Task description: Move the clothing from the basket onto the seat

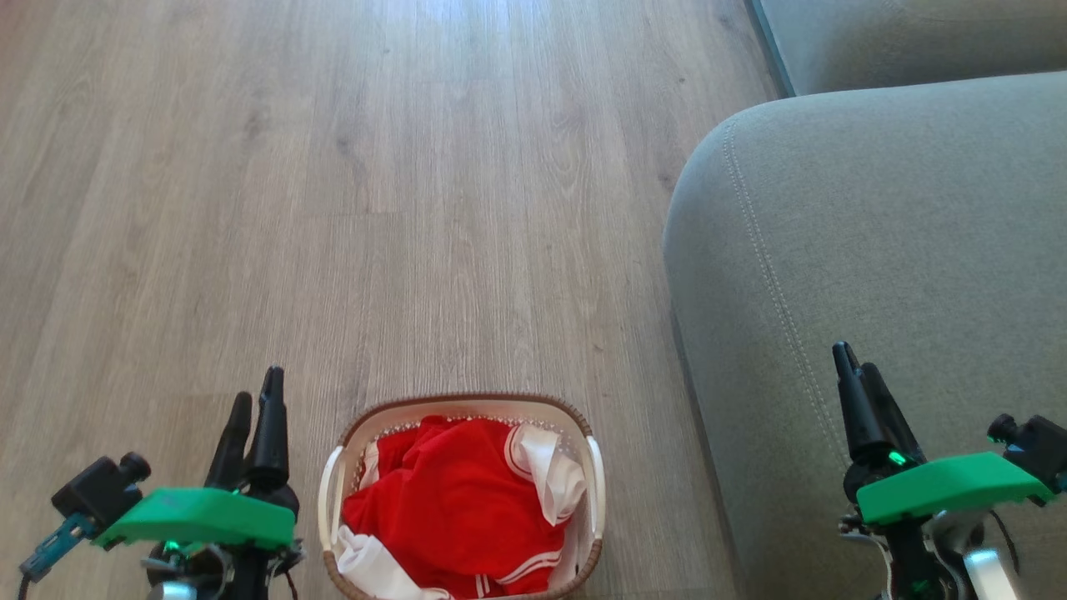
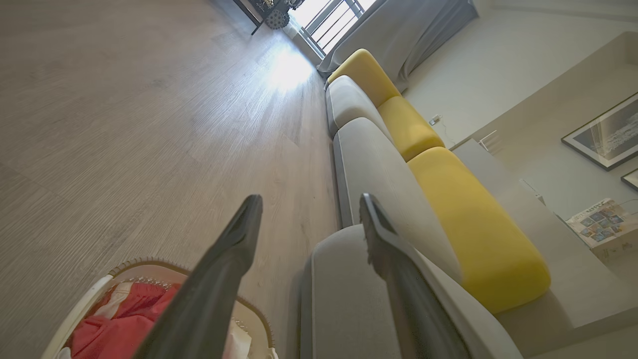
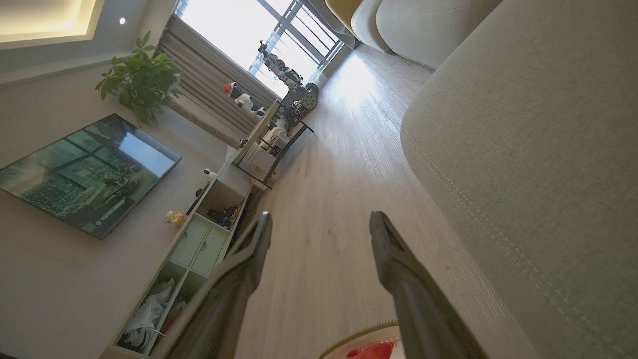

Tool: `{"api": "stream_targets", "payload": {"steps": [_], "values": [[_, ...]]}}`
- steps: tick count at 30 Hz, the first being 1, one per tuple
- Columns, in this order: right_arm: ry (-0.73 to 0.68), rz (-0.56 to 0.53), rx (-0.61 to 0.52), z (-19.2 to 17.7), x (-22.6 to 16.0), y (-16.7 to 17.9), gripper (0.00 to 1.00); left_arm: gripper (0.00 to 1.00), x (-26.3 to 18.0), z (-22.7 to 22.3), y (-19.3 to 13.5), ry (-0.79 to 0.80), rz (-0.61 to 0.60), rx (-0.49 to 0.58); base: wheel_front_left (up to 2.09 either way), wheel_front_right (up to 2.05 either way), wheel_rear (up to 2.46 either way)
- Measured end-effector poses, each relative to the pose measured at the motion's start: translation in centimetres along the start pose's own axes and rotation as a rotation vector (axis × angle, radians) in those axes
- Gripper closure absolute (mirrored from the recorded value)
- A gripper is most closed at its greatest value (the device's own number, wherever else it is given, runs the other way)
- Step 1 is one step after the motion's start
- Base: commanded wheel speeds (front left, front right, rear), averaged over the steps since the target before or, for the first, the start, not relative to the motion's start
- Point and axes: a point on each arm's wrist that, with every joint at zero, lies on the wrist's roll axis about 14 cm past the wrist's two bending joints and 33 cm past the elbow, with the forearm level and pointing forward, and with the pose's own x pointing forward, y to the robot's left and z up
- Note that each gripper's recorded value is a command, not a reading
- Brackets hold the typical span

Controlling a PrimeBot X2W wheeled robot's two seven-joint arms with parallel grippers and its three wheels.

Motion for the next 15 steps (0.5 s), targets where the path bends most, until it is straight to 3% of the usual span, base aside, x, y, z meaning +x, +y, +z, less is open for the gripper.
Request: {"api": "stream_targets", "payload": {"steps": [15], "values": [[-0.021, 0.061, -0.199, 0.4, 0.0, 1.5, 0.00, 0.00, 0.2, 0.5, -1.2, -0.033, -0.044, 0.199, 0.00, 0.00, 0.00]]}}
